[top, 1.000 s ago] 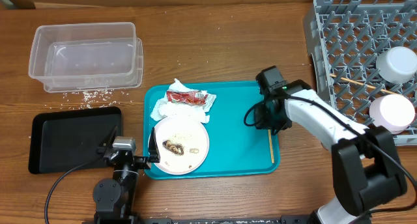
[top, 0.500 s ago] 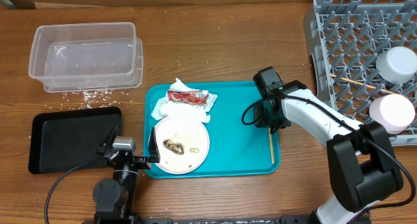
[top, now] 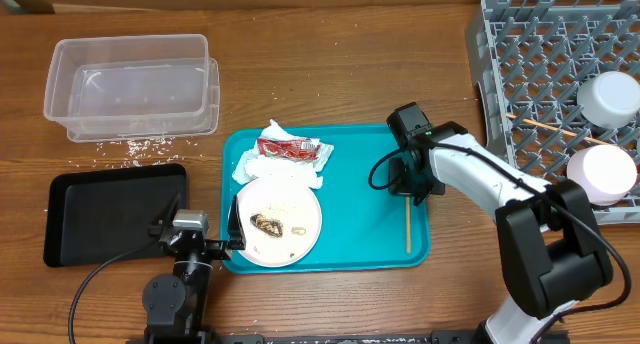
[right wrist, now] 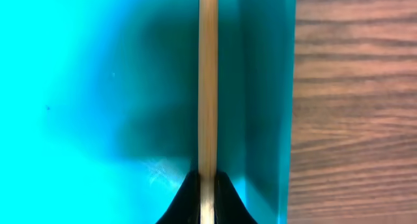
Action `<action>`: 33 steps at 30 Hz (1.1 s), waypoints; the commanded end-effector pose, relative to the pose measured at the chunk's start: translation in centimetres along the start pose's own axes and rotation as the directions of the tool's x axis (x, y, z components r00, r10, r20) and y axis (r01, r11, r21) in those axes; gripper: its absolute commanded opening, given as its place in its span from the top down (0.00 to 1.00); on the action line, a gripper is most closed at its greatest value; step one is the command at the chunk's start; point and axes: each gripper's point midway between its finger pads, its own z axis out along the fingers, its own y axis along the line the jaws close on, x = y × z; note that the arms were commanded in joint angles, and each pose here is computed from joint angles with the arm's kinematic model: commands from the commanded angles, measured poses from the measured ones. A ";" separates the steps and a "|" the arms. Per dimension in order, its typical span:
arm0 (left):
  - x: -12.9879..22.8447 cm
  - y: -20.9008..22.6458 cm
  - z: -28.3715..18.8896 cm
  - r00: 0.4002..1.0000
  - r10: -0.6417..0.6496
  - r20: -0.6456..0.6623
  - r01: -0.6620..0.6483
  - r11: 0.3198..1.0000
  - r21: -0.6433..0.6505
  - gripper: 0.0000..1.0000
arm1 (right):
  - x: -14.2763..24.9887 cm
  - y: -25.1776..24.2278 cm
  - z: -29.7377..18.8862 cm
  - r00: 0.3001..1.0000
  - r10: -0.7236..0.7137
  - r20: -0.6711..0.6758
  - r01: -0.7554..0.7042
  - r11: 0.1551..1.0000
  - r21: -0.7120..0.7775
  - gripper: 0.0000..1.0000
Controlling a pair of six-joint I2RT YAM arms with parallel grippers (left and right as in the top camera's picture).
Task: Sort waste into correct bins and load items into the dishwasher
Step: 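Carry the chopstick to the dish rack and release it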
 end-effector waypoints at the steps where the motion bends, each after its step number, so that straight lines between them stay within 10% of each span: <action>1: 0.0 0.1 0.0 1.000 -0.009 0.004 0.009 1.000 -0.008 0.00 | -2.4 0.4 -2.0 0.999 0.030 0.027 -0.030 0.999 -0.021 0.96; 9: 0.0 0.1 0.0 1.000 -0.009 0.004 0.009 1.000 -0.007 0.00 | -10.7 -3.4 -14.2 0.967 0.169 0.192 -0.154 0.984 -0.088 0.96; 16: 0.0 0.1 0.0 1.000 -0.009 0.004 0.009 1.000 -0.007 0.00 | -18.2 -15.0 -23.9 0.765 0.446 0.465 -0.391 0.895 -0.215 0.96; 23: 0.0 0.1 0.0 1.000 -0.009 0.004 0.009 1.000 -0.007 0.00 | -19.9 -25.4 -23.8 0.599 0.601 0.529 -0.562 0.786 -0.257 0.96; 29: 0.1 0.1 0.0 1.000 -0.009 0.004 0.009 1.000 -0.007 0.00 | -20.5 -27.5 -19.6 0.618 0.632 0.468 -0.607 0.762 -0.227 0.95; 33: 0.0 0.1 0.0 1.000 -0.009 0.004 0.009 1.000 -0.007 0.00 | -20.7 -27.6 -16.5 0.648 0.637 0.418 -0.618 0.760 -0.199 0.69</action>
